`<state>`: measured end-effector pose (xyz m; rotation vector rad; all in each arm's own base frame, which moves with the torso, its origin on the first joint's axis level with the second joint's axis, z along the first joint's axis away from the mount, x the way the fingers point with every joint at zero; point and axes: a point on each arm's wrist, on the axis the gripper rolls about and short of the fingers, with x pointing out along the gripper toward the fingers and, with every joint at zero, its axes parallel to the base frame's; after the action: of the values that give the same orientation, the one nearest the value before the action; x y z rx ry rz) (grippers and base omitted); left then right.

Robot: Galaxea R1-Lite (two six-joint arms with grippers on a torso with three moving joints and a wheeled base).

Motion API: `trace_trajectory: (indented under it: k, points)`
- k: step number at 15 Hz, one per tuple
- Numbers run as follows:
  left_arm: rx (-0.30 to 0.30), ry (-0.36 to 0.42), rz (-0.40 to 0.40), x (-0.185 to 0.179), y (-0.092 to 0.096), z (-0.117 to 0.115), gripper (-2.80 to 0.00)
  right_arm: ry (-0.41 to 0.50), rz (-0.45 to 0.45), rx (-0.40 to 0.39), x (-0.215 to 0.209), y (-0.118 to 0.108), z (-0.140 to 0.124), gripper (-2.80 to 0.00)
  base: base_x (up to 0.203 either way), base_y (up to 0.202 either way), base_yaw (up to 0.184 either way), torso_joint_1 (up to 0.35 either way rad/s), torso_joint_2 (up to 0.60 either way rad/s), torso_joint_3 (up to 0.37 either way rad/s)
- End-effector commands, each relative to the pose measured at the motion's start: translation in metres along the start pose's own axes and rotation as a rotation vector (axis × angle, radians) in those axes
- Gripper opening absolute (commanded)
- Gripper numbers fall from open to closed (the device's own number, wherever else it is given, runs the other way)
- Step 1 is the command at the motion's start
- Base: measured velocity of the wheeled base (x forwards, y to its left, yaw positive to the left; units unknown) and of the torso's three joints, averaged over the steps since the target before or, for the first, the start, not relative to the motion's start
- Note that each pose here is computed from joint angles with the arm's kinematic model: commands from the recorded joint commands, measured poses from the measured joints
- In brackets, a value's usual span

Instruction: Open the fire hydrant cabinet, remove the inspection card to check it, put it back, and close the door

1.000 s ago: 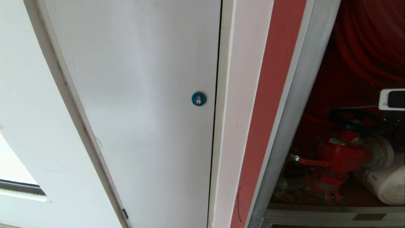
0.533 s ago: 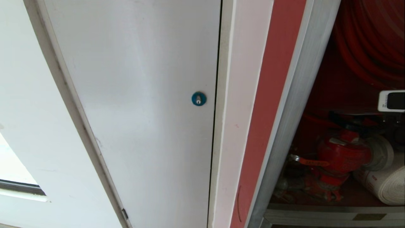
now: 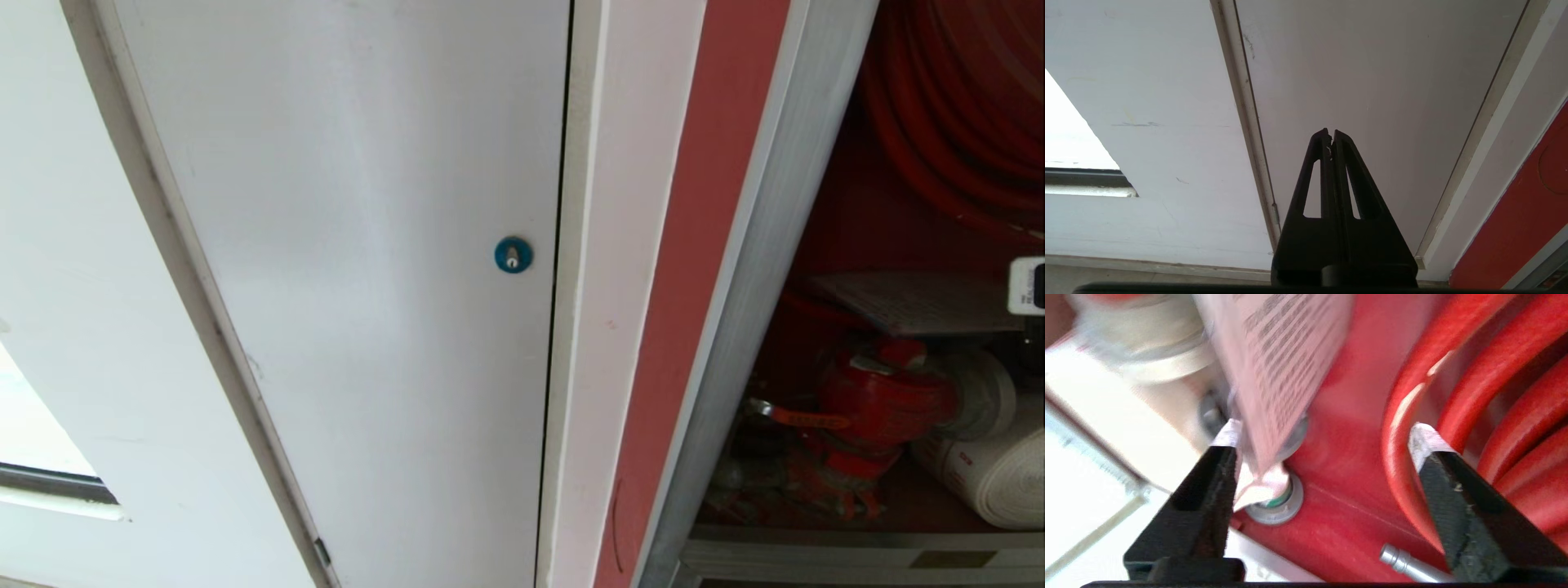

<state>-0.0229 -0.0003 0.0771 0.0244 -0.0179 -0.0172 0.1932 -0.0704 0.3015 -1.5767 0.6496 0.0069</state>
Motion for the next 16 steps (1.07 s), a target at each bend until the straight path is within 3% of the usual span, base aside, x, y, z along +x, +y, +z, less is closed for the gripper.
trace_trajectory:
  k: [1,7,8,12,16]
  points:
    - [0.000,0.005,0.000,0.000,0.000,-0.002,-2.80,0.002,-0.009,-0.018,-0.016,0.003,-0.001,0.00,0.000,0.000,0.000,0.000,0.00,0.000]
    - [0.000,0.006,0.000,0.000,0.000,-0.002,-2.80,-0.012,0.013,-0.052,-0.044,0.028,-0.001,0.00,0.000,0.000,0.000,0.000,0.00,0.000]
    - [0.000,0.006,0.000,0.000,0.000,-0.002,-2.80,-0.030,0.007,-0.051,-0.051,0.033,-0.001,-2.80,0.000,0.000,0.000,0.000,0.00,0.000]
    - [0.000,0.006,0.000,0.000,0.000,-0.002,-2.80,-0.039,-0.048,-0.046,-0.078,0.043,-0.002,-2.80,0.000,0.000,0.000,0.000,0.00,0.000]
    - [0.000,0.007,0.000,0.001,0.000,-0.002,-2.80,-0.094,-0.041,-0.047,-0.105,0.056,-0.001,-2.80,0.000,0.000,0.000,0.000,0.00,0.000]
